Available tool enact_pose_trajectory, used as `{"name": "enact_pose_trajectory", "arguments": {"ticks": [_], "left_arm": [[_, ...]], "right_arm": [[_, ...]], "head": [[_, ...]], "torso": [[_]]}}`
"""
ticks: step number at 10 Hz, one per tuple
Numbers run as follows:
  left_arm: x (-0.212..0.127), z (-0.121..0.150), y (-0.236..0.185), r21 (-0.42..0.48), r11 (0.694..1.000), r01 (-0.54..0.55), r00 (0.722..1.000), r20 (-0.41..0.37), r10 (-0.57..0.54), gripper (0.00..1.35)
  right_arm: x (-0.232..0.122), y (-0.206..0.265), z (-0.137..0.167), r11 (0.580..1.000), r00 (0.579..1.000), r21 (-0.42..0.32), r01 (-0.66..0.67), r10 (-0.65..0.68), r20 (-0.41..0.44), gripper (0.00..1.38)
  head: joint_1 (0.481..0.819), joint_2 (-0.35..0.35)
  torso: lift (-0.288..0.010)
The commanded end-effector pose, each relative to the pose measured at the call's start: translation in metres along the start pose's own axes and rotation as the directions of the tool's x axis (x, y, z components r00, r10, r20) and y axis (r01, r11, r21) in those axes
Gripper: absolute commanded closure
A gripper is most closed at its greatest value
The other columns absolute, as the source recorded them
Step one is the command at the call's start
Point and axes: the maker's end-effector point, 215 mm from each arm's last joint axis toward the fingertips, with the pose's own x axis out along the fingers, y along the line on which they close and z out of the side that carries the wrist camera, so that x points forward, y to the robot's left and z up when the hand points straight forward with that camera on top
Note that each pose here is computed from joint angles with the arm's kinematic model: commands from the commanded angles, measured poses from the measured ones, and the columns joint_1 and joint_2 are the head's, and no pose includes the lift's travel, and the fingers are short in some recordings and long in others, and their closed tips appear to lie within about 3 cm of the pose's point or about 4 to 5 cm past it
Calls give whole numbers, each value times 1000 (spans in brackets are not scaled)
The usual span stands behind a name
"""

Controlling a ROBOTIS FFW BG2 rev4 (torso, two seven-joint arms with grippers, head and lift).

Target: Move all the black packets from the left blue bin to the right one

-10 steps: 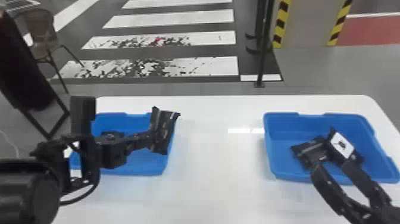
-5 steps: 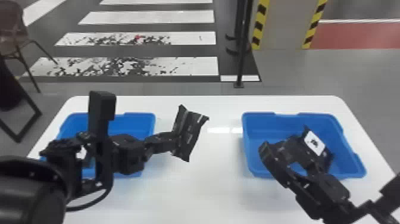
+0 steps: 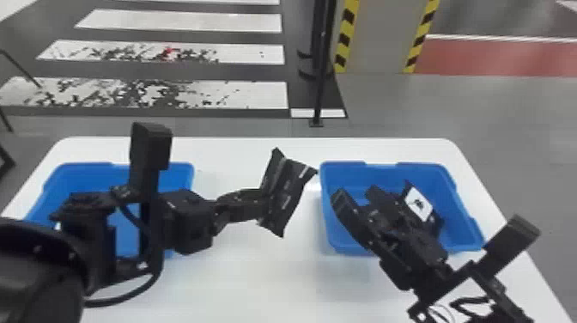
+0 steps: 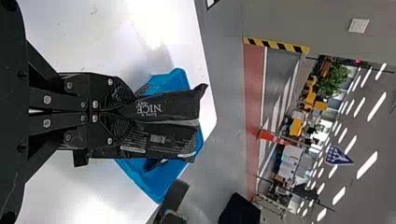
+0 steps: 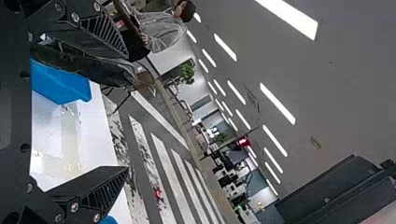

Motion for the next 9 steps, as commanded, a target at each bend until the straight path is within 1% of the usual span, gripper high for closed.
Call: {"name": "enact_pose_trajectory", "arguments": {"ticks": [1,4,5,6,7,8,9], "left_arm": [[7,2,-15,6,999,37,999,2,-37,1196],[19,5,-38,5,995,103,995,4,-103,1196],[22,5,-42,5,993,115,993,2,-115,1196],[24,4,-45,2,992,124,992,0,-124,1196],[26,3,-47,-3,991,131,991,-3,-131,1196],[26,2,-46,-5,991,131,991,-4,-131,1196],[25,3,-44,-5,992,126,992,0,-126,1196]], "right_arm": [[5,1,-1,1000,1000,7,-7,7,1,182],[15,8,-2,999,1000,23,-28,27,6,193],[18,13,-2,999,999,31,-38,38,9,228],[20,17,-5,998,999,46,-47,47,8,391],[21,18,-6,997,999,66,-51,50,12,759],[21,19,-9,995,998,89,-55,53,15,1010],[22,19,-10,993,998,102,-56,54,16,1300]], "head": [[695,-63],[695,-89],[695,-96],[695,-99],[695,-98],[695,-98],[695,-97]], "torso": [[-140],[-140],[-140],[-140],[-140],[-140],[-140]]}}
